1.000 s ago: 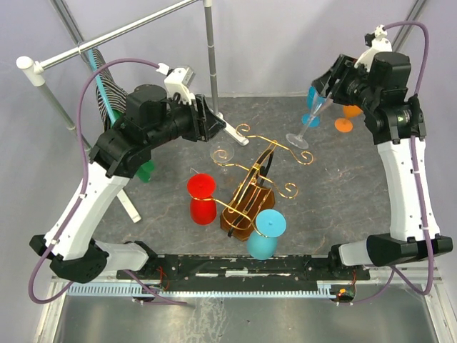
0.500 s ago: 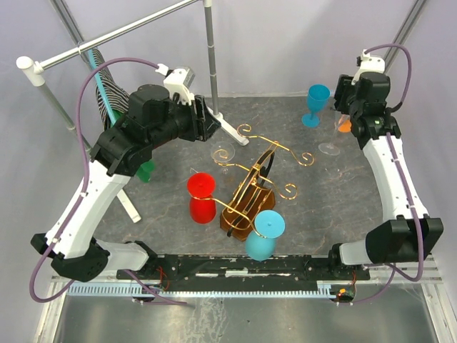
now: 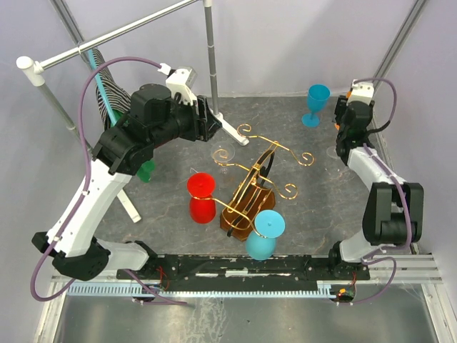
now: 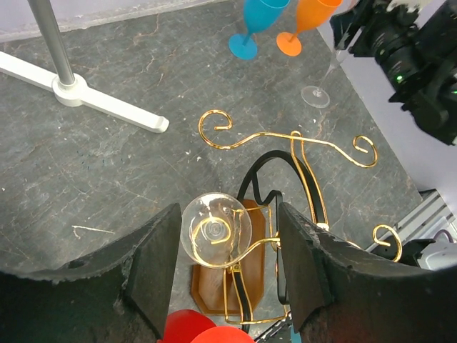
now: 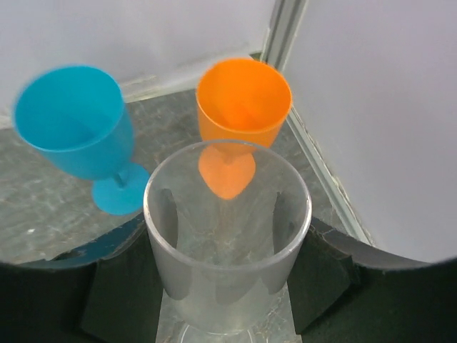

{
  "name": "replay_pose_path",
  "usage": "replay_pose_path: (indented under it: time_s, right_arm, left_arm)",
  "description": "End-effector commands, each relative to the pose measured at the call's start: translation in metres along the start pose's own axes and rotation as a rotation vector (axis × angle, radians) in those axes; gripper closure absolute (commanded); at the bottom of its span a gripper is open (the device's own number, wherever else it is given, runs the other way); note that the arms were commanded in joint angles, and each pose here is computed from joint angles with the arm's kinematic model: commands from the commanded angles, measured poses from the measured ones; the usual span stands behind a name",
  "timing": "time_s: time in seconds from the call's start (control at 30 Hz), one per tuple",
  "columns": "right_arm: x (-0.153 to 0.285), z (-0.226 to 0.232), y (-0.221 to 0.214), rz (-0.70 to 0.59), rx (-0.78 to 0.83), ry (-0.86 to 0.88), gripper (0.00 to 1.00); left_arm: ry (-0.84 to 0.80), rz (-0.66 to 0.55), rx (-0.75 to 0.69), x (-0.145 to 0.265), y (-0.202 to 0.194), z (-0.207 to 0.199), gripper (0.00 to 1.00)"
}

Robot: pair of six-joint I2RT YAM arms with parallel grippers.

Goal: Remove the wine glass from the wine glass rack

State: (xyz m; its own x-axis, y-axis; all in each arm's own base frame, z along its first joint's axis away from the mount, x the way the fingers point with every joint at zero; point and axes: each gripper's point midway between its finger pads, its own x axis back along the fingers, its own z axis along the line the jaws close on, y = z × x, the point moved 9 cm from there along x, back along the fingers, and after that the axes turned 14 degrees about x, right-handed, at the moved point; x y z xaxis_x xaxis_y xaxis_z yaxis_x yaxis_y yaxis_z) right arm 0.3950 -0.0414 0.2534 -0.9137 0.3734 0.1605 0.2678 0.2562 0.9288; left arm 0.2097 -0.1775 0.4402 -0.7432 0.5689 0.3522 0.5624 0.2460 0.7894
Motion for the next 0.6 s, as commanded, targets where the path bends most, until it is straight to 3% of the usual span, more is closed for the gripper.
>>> replay_pose_path:
  time_s: [0.0, 0.57]
  right_arm:
    - [-0.017, -0.021, 0.012, -0.23, -0.094, -0.157, 0.61]
    - [-0.052, -0.019, -0.039, -0.323, -0.126, -0.207, 0.61]
  left_arm:
    - [0.004, -0.026, -0.058, -0.007, 0.006, 0.0, 0.36]
    - [-0.025, -0.015, -0.054, -0.016, 0.001, 0.0, 0.35]
